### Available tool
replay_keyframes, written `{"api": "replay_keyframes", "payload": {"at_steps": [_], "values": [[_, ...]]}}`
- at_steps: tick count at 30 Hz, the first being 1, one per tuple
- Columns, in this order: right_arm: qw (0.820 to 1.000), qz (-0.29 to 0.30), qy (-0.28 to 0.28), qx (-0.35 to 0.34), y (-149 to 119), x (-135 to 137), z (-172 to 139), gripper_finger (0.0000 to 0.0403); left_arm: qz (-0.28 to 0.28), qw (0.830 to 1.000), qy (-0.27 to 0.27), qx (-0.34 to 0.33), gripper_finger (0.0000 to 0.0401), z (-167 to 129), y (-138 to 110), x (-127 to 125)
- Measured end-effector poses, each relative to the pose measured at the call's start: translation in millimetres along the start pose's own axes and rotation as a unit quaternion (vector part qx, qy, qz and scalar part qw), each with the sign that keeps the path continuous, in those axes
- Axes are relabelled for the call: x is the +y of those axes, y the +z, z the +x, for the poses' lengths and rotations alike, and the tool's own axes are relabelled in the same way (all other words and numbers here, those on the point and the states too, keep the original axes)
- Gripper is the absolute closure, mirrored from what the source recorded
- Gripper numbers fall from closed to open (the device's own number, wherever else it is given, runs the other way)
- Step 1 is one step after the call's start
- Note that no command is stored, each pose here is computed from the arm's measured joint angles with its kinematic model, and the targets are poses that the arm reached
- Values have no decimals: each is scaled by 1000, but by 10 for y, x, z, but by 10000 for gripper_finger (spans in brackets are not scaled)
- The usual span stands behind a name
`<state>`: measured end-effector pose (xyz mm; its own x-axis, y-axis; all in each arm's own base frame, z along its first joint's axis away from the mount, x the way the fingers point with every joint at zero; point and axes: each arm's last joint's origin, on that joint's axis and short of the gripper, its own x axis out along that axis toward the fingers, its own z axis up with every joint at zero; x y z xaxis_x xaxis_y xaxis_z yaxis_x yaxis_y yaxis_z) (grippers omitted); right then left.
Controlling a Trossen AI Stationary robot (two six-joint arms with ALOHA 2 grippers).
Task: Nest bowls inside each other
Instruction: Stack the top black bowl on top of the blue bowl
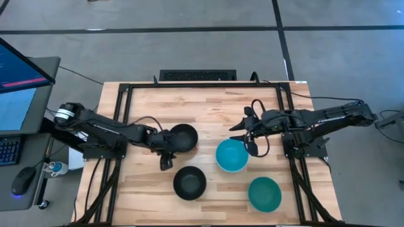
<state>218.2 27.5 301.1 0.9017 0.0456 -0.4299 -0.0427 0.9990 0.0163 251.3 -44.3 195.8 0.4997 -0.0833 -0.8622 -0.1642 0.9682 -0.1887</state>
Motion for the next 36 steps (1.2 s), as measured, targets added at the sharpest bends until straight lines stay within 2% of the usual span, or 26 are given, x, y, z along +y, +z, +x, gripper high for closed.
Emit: {"api": "replay_keyframes", "payload": {"at_steps": [2,6,13,19,29,36], "values": [[1000,10,0,-4,10,1,11,227,15,1000,9,18,287,99,-19,9],[1000,25,1,-5,9,6,8,225,22,1000,5,6,295,186,21,-3],[1000,31,1,-4,8,5,9,227,64,998,-6,-28,324,40,193,-79],[999,40,0,-5,10,1,9,225,101,994,41,-31,339,-67,286,-49],[999,48,-1,-4,9,1,9,226,56,998,27,-16,330,-44,309,143],[999,48,-1,-4,9,0,9,226,63,998,24,-15,328,-44,310,148]]}}
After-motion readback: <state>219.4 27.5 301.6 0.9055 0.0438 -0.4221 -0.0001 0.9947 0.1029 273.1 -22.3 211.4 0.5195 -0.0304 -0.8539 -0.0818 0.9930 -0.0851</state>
